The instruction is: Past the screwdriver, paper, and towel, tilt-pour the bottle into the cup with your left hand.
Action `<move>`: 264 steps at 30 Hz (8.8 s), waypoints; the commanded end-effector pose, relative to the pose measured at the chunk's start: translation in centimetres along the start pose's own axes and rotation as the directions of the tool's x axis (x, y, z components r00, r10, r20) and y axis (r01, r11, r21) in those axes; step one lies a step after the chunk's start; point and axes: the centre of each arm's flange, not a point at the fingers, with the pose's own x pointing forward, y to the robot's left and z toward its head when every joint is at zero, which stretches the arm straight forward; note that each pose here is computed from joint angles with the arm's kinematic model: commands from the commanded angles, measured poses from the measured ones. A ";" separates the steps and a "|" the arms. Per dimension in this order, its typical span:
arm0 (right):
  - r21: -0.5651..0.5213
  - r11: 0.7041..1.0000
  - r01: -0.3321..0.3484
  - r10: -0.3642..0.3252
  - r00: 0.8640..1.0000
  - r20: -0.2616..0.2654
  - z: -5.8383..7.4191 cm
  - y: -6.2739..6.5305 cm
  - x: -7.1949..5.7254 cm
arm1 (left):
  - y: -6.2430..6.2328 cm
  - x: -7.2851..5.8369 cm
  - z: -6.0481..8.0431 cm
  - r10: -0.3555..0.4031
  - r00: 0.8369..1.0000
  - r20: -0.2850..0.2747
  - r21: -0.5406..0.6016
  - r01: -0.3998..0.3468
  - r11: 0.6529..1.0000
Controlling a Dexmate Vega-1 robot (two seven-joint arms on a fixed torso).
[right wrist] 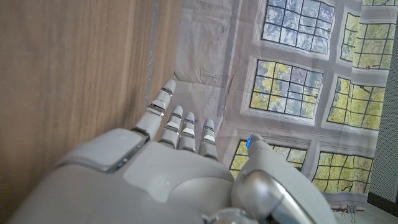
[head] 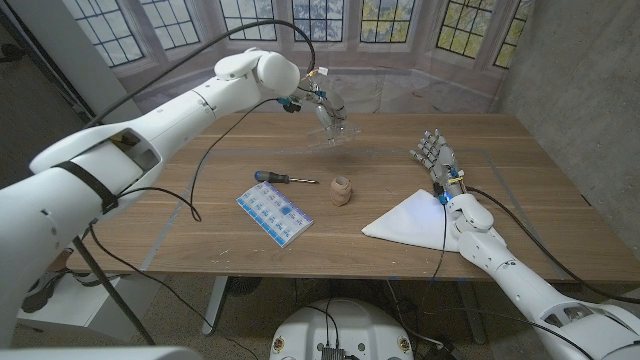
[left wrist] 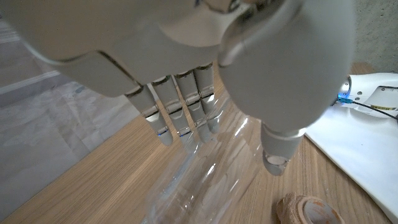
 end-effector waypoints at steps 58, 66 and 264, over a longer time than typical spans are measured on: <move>-0.003 1.000 0.012 -0.012 0.999 0.038 0.8 -0.1 0.0 | 0.6 2.2 -0.6 -0.385 0.909 -0.162 0.297 0.417 0.859; 0.000 1.000 0.015 -0.015 0.999 0.042 0.7 -0.2 0.2 | 0.8 2.7 -0.3 -0.426 0.884 -0.192 0.346 0.467 0.814; -0.021 1.000 0.008 -0.006 0.998 0.066 2.3 -0.2 0.2 | 2.1 6.2 1.8 -0.011 0.958 -0.285 0.182 0.066 0.981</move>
